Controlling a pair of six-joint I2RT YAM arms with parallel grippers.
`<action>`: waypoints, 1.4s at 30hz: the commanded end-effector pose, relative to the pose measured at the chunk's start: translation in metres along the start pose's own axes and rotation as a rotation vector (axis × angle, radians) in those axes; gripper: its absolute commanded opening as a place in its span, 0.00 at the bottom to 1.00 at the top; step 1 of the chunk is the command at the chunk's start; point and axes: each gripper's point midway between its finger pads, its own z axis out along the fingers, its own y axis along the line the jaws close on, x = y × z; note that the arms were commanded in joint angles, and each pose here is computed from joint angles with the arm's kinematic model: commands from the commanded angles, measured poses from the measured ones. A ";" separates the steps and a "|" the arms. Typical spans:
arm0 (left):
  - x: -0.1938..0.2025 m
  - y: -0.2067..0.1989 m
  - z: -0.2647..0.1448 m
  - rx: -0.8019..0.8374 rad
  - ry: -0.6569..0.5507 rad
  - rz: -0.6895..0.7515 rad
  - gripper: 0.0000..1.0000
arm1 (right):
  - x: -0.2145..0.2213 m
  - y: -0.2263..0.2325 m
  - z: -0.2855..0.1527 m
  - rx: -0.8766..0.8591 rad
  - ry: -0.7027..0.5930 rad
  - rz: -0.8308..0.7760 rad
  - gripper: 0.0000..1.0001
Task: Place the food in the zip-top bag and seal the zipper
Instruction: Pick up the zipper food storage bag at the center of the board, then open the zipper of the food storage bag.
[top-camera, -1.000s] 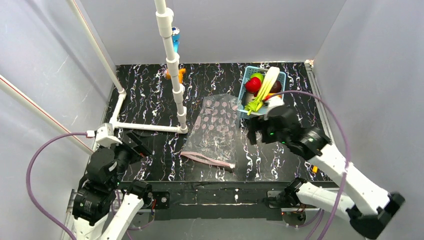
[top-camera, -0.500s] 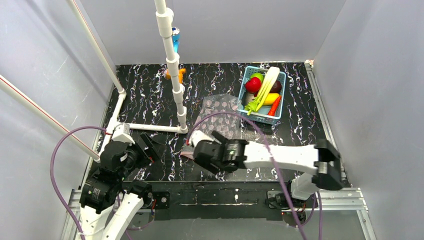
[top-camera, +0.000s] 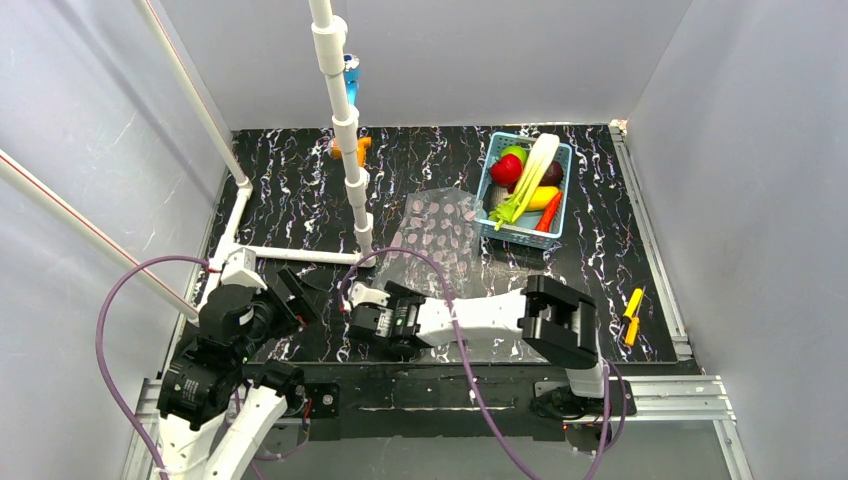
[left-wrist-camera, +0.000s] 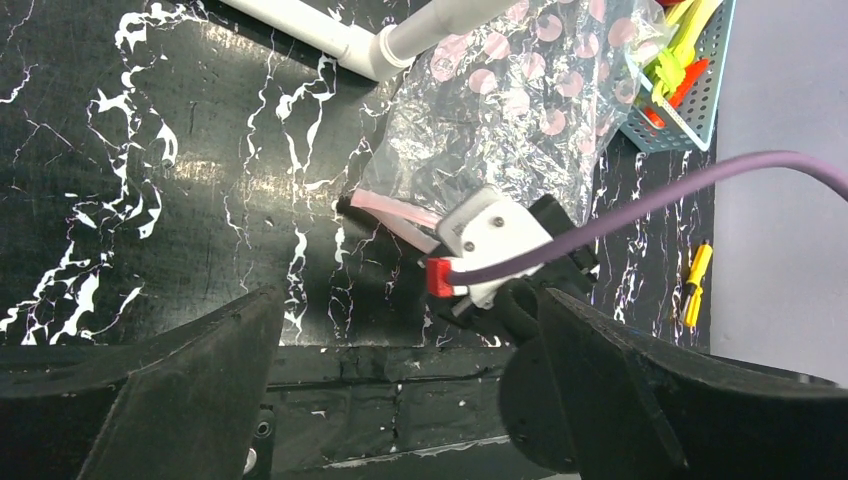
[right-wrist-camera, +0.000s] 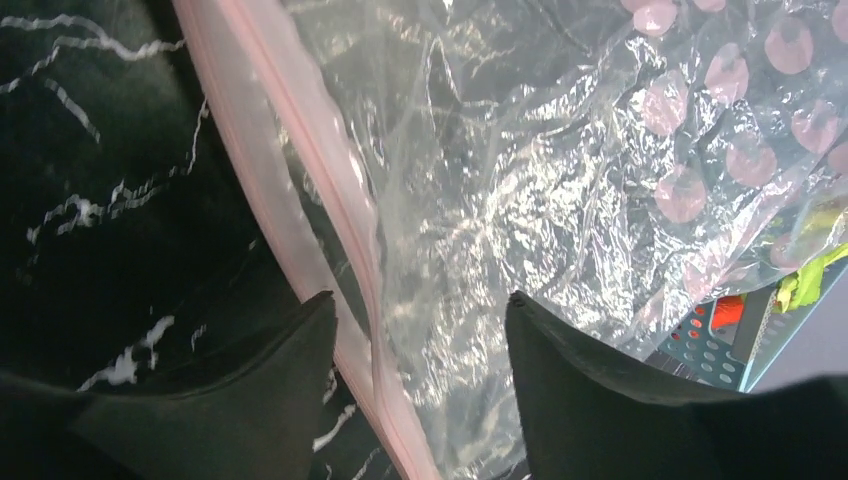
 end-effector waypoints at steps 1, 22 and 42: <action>-0.002 -0.002 -0.001 0.002 -0.003 0.006 0.99 | -0.019 -0.022 0.005 0.169 -0.047 0.021 0.59; -0.054 -0.075 -0.044 0.244 -0.084 0.007 1.00 | -0.083 -0.090 -0.168 -0.556 -0.458 0.695 0.01; -0.004 -0.161 -0.008 0.520 0.370 0.140 0.86 | -0.095 -0.131 -0.180 -0.936 -0.505 1.050 0.01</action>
